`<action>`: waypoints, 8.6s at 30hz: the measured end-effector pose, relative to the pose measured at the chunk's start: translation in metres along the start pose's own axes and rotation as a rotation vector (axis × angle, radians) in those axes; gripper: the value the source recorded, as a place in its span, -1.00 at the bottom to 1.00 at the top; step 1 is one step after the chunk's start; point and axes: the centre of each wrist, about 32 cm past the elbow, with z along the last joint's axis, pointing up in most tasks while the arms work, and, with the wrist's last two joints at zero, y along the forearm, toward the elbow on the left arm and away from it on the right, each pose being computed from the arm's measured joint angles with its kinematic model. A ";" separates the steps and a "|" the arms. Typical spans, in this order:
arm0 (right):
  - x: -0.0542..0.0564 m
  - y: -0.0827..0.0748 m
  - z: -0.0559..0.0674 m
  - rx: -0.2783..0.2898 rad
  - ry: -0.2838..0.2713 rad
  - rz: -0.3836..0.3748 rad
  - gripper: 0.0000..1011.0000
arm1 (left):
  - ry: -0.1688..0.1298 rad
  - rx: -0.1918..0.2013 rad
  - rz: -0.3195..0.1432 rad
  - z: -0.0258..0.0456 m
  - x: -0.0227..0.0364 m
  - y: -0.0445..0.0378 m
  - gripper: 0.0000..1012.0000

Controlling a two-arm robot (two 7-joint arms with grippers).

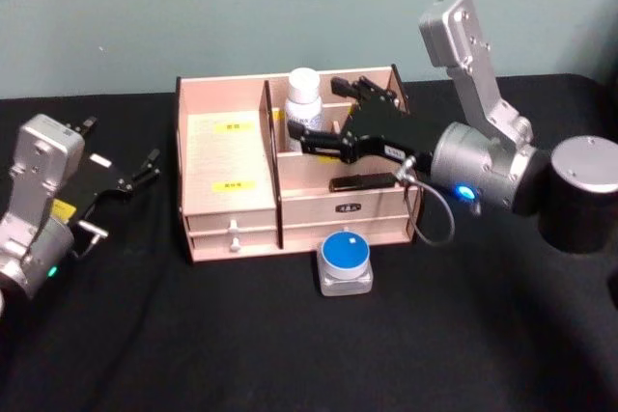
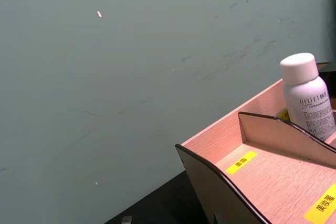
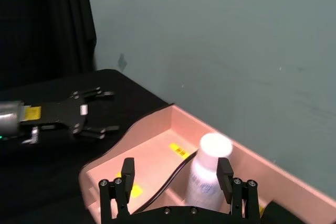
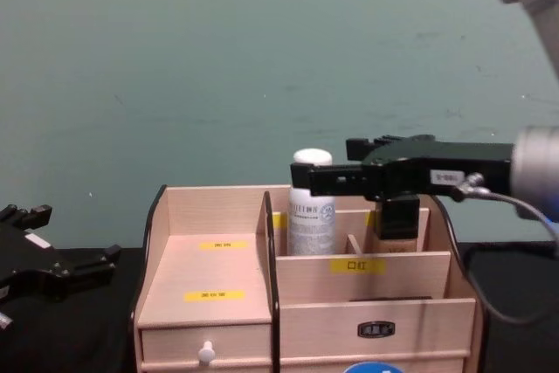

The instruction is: Pick up the facial cleanser and watermelon frost from the table and place them into the tiered storage box.

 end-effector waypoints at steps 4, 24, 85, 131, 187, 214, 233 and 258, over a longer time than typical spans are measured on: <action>-0.018 -0.016 0.003 -0.022 0.024 -0.006 0.98 | 0.000 0.000 0.000 0.0000 0.0000 0.0000 1.00; -0.106 -0.082 -0.006 -0.238 0.113 -0.135 0.98 | 0.000 0.000 0.000 0.0000 0.0000 0.0000 1.00; -0.107 -0.045 -0.054 -0.363 0.137 -0.199 0.98 | 0.000 0.000 0.000 0.0000 0.0000 0.0000 1.00; -0.103 -0.036 -0.059 -0.358 0.127 -0.206 0.80 | 0.000 0.000 0.000 0.0000 0.0000 0.0000 0.99; -0.106 -0.017 -0.003 -0.182 0.049 -0.057 0.41 | 0.000 0.000 0.000 0.0000 0.0000 0.0000 1.00; -0.091 0.052 0.018 -0.153 0.011 -0.050 0.41 | 0.000 0.000 0.000 0.0000 0.0000 0.0000 1.00; -0.069 0.083 0.016 -0.186 0.040 -0.101 0.41 | 0.000 0.000 0.000 0.0000 0.0000 0.0000 1.00; -0.065 0.094 0.011 -0.218 0.050 -0.094 0.41 | 0.000 0.000 0.000 0.0000 0.0000 0.0000 1.00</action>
